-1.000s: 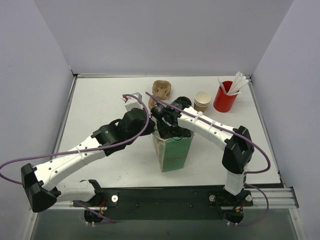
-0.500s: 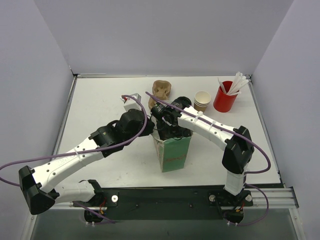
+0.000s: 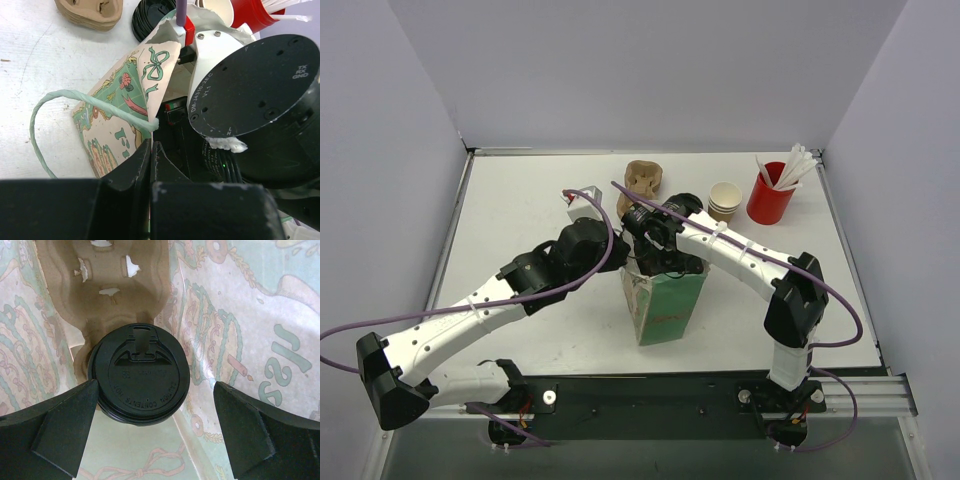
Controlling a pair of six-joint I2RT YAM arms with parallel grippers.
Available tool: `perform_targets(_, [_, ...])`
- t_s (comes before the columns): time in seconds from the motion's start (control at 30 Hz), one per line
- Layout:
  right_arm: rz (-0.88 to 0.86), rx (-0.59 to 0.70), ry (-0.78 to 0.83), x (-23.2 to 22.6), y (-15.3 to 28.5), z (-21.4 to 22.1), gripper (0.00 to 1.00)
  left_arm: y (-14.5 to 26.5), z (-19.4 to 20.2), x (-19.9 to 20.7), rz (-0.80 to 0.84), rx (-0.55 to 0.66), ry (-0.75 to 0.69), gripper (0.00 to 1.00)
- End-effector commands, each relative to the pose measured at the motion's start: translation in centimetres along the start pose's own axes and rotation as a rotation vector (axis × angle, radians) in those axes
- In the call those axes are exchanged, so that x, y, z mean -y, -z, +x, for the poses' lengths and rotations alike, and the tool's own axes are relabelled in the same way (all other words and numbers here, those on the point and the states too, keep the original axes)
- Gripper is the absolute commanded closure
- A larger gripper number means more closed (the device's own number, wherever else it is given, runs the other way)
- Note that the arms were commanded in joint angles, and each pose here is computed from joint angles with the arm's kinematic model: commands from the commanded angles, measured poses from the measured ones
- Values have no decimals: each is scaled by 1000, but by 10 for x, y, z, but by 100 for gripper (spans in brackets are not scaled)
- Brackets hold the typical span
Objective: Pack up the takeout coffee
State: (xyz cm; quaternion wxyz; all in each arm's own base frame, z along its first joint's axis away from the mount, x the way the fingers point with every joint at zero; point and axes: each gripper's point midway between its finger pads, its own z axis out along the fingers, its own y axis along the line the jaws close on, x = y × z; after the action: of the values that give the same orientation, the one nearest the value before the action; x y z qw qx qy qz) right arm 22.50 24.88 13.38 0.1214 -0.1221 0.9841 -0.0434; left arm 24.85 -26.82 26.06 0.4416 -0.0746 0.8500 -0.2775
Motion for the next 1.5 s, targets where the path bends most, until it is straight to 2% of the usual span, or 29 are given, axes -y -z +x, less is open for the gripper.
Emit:
perform_targets(0.0, [-29, 45, 8, -3, 20, -8, 7, -1, 14, -11, -22, -48, -30, 100])
perform_targets(1.47, [-61, 55, 22, -4, 35, -13, 7, 3, 20, -30, -95, -74, -71, 100])
